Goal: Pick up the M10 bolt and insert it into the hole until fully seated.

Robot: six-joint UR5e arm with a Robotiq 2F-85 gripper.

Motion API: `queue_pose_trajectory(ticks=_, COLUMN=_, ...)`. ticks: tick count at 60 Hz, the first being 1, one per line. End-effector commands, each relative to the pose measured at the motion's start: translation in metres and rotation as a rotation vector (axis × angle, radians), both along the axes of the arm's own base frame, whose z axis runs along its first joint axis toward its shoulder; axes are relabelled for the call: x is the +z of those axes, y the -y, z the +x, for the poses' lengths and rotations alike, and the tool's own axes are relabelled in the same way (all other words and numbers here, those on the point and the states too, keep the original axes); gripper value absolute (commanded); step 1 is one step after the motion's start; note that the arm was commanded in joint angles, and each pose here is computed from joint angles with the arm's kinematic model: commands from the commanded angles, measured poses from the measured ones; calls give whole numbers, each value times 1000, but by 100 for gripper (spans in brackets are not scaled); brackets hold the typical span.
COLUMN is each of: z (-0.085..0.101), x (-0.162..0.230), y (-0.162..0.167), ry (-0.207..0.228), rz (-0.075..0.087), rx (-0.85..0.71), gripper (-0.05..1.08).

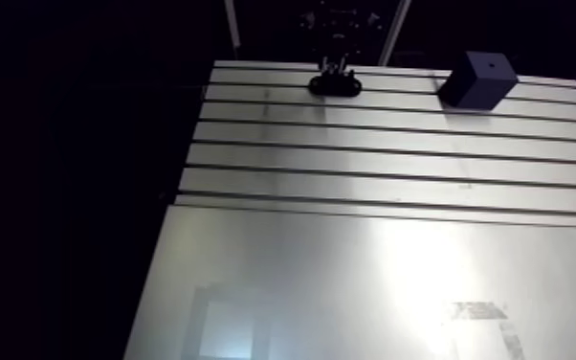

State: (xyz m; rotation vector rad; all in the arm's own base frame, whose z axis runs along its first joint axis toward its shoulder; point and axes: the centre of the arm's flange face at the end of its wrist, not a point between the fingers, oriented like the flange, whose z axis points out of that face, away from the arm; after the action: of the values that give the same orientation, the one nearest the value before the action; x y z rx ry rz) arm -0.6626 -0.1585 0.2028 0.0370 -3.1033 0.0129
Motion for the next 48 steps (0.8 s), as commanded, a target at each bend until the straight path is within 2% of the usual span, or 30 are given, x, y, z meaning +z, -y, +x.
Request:
queue_pose_trajectory(ticks=1, z=0, x=0, y=0, ry=1, rz=-1, rx=0, gripper=65)
queue_pose_trajectory(ticks=48, z=0, x=1, y=0, ry=2, rz=-3, rx=0, gripper=74)
